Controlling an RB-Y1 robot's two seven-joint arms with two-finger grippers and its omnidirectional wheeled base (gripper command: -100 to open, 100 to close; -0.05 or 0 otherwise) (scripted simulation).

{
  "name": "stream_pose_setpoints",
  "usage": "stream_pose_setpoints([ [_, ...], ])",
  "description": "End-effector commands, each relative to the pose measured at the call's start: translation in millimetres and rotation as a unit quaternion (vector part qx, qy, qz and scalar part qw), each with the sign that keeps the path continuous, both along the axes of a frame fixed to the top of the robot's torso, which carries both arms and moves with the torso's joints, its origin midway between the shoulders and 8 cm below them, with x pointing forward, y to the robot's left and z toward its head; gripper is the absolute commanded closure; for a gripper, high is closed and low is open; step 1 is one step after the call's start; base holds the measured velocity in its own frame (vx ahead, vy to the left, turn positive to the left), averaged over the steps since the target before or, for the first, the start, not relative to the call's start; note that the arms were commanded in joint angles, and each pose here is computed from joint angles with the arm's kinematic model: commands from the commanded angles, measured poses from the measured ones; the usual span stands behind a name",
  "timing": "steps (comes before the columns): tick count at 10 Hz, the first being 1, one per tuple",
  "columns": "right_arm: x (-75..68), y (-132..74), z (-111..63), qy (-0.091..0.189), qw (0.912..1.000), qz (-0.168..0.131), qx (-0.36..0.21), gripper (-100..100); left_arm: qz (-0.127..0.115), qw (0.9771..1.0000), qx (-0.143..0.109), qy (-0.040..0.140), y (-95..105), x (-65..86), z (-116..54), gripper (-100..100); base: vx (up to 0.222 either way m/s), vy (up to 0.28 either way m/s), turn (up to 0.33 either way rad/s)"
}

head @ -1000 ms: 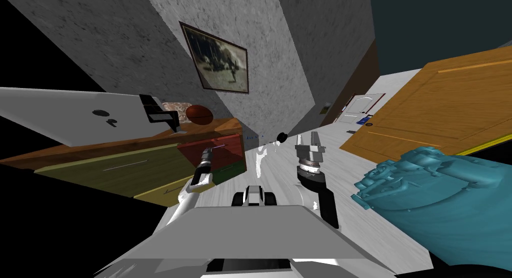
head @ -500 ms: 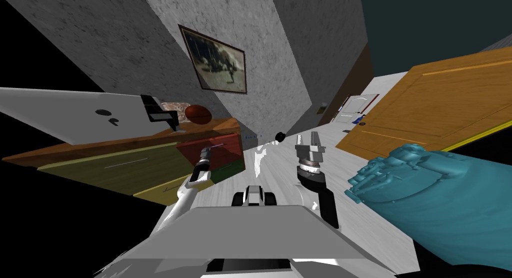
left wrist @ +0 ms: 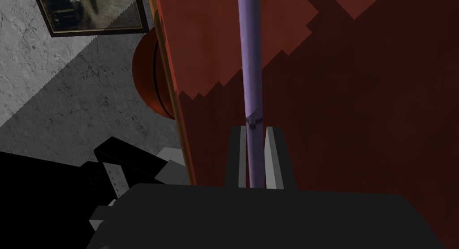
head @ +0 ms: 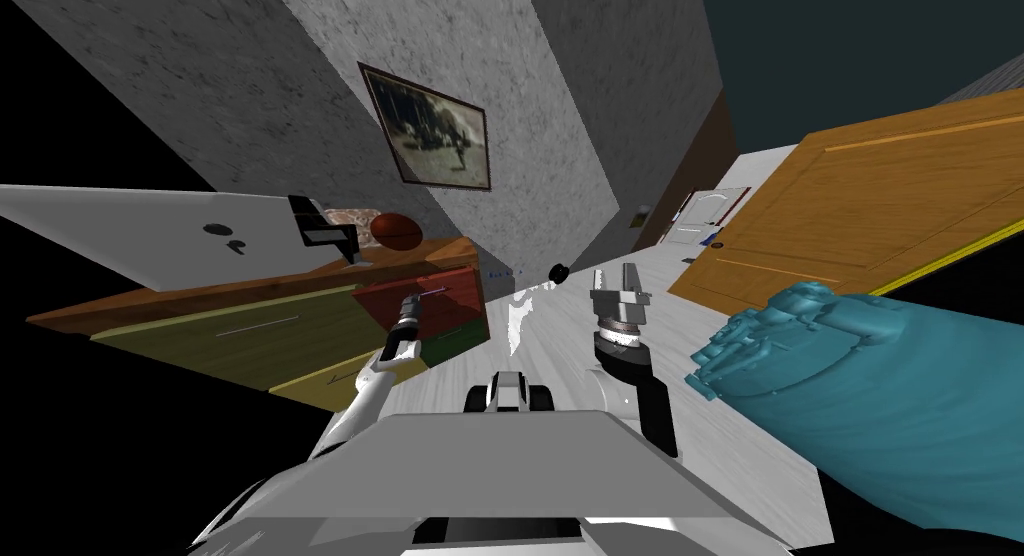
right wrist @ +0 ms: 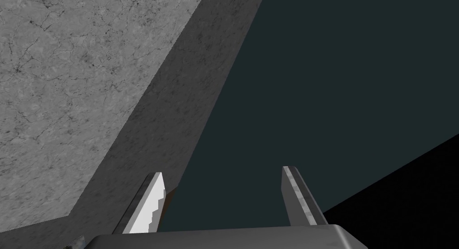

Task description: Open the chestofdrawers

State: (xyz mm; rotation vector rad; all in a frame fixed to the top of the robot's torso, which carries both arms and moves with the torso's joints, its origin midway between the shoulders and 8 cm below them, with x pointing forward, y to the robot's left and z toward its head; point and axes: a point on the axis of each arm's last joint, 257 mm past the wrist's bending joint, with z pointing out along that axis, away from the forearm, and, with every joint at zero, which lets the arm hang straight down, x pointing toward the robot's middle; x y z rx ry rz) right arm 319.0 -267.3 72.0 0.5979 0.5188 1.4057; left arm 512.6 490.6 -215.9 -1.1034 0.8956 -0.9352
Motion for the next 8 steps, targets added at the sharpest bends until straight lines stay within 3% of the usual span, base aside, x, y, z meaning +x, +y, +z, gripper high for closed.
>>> stream_pose_setpoints([
  [1,0.0,0.0,0.0,0.000,1.0000,0.000,0.000,0,0.000,0.9999,0.003,-0.012,15.8,16.7,17.4,100,-0.128,-0.096,-0.062],
  [3,0.0,0.0,0.0,0.000,1.0000,0.000,0.000,0,0.009,0.9997,-0.007,0.019,23.3,10.2,-14.4,100,-0.042,-0.018,-0.004],
  [4,0.0,0.0,0.0,0.000,1.0000,0.000,0.000,0,0.013,0.9997,0.005,-0.021,43.2,23.9,29.5,100,-0.107,-0.075,-0.128],
  [5,0.0,0.0,0.0,0.000,1.0000,0.000,0.000,0,0.014,0.9997,0.006,-0.020,45.6,26.8,31.4,100,-0.114,-0.074,-0.072],
  [8,0.0,0.0,0.0,0.000,1.0000,0.000,0.000,0,0.026,0.9995,-0.007,0.015,54.9,18.4,-4.9,100,-0.012,-0.021,-0.003],
])
